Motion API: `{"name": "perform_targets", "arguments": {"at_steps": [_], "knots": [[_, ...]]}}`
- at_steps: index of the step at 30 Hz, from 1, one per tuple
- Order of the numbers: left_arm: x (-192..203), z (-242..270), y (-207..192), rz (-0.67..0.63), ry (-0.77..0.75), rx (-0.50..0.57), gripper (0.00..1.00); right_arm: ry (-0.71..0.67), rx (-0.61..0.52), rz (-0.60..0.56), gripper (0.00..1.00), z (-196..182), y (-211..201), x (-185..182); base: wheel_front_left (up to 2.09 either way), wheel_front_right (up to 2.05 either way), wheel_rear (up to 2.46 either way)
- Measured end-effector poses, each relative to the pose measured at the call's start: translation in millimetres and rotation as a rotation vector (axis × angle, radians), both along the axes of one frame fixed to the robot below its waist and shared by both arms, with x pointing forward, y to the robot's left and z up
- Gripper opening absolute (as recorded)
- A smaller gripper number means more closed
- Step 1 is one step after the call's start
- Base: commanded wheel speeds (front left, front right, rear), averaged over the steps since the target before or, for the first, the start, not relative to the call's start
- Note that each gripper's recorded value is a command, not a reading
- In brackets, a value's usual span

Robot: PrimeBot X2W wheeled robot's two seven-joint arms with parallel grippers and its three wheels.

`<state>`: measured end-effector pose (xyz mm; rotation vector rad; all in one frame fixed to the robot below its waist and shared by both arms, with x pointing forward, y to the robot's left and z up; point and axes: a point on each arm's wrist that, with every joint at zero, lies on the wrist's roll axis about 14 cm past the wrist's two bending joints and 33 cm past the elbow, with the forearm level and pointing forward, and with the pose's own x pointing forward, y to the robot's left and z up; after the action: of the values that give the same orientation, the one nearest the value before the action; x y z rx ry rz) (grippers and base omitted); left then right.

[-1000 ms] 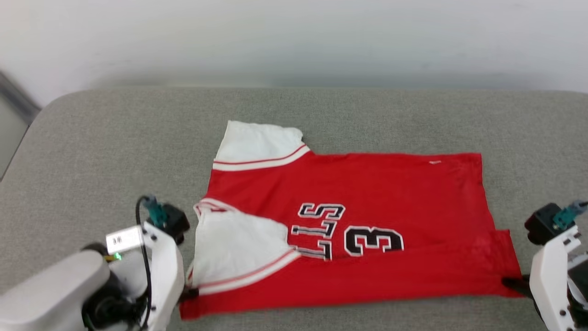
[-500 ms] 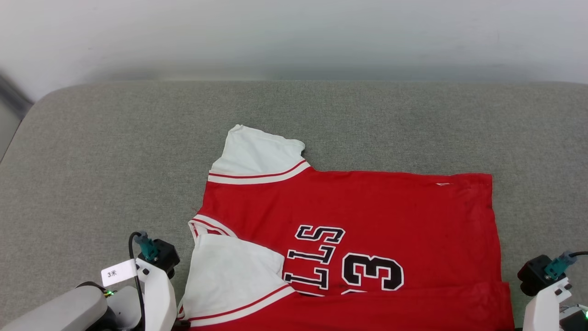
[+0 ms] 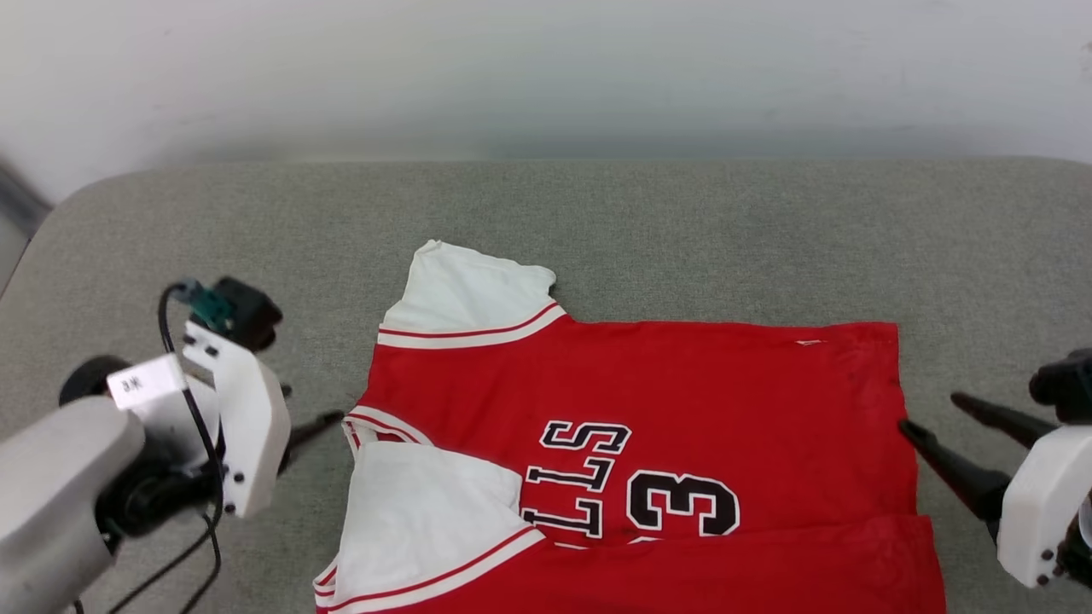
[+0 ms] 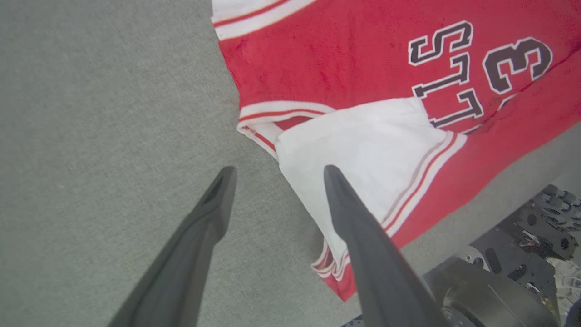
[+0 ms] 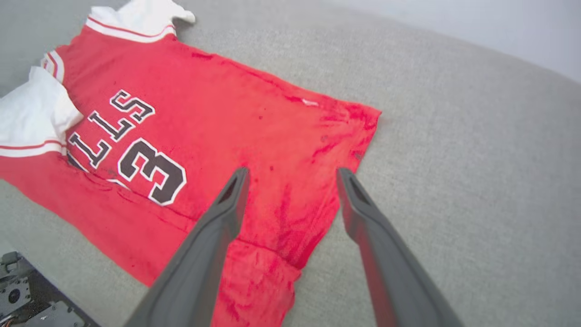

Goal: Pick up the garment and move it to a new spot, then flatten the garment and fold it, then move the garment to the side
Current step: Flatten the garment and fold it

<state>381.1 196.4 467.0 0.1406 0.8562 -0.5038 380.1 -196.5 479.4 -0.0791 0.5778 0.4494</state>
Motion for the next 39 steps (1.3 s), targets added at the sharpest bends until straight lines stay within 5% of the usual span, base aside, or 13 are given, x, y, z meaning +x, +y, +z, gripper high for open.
{"name": "perform_targets", "arguments": {"at_steps": [8, 14, 24, 38, 39], "knots": [[79.7, 47.6, -9.2, 0.004, -0.237, 0.000, 1.00, -0.379, 0.110, -0.081, 1.00, 53.8, 7.1, 42.1, 0.00, 0.00, 0.00], [122.9, 39.7, -19.1, -0.007, -0.207, 0.027, 1.00, -0.540, 0.148, -0.154, 1.00, 61.9, 4.6, 55.9, 0.00, 0.00, 0.00], [188.9, -1.0, -36.5, 0.008, -0.067, 0.051, 1.00, -0.531, 0.169, -0.252, 1.00, 20.5, -5.9, 68.6, 0.00, 0.00, 0.00], [194.4, -94.7, -42.1, 0.016, 0.318, 0.105, 1.00, -0.447, 0.131, -0.291, 1.00, -27.2, -21.5, 78.6, 0.00, 0.00, 0.00], [191.7, -96.0, -40.0, 0.015, 0.333, 0.116, 0.00, -0.446, 0.131, -0.290, 1.00, -27.1, -23.2, 80.0, 0.00, 0.00, 0.00]]}}
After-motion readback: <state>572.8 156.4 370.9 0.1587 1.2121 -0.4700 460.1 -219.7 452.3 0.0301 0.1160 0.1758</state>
